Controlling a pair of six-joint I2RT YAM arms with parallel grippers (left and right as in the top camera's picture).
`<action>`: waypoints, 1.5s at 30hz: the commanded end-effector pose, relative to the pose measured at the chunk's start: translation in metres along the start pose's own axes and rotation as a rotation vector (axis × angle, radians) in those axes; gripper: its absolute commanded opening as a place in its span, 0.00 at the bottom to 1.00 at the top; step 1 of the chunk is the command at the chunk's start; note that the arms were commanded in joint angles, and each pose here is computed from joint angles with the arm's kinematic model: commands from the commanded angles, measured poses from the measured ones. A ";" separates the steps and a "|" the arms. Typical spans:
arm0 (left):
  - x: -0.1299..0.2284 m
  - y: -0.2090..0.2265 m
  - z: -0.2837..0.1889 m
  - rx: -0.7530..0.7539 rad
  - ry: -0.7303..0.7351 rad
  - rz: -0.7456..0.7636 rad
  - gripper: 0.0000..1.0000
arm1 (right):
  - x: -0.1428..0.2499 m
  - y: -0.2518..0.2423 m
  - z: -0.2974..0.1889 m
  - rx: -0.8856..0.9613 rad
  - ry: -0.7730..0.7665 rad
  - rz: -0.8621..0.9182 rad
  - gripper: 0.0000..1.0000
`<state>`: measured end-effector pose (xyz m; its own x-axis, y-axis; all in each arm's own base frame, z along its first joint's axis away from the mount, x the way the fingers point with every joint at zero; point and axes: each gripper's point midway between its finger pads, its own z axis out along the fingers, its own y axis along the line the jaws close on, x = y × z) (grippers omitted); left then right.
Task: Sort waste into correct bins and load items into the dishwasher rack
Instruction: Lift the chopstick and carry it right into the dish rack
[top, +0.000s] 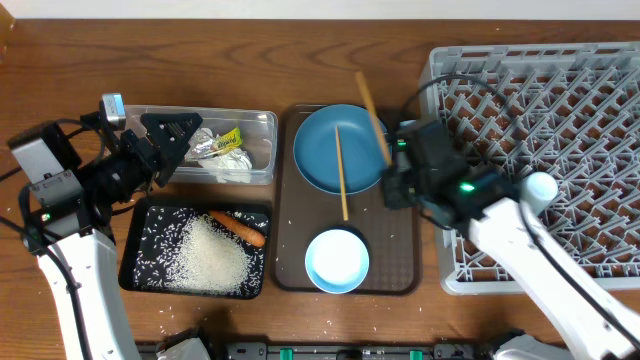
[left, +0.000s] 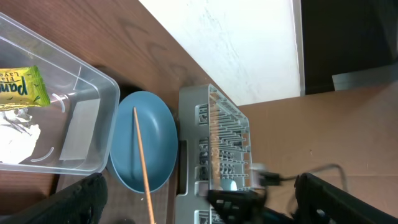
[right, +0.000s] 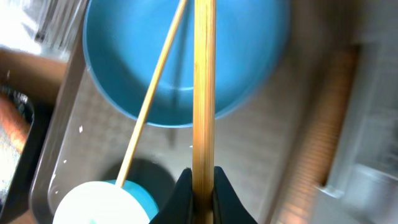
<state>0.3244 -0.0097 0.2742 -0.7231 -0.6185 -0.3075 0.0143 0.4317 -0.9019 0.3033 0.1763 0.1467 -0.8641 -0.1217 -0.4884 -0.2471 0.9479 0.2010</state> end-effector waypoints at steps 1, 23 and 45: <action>-0.002 -0.003 -0.003 0.000 -0.011 0.002 0.98 | -0.012 -0.039 -0.028 0.121 -0.071 0.042 0.01; -0.002 -0.003 -0.003 0.000 -0.011 0.002 0.98 | -0.011 -0.141 0.006 0.331 0.031 0.072 0.01; -0.002 -0.003 -0.003 0.000 -0.011 0.002 0.98 | -0.039 -0.095 -0.021 0.122 -0.032 0.038 0.46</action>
<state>0.3244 -0.0098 0.2742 -0.7232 -0.6182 -0.3078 0.0148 0.4317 -0.9019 0.3439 0.0569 0.1216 -0.9052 -0.0689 -0.4194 -0.0756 0.9971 -0.0007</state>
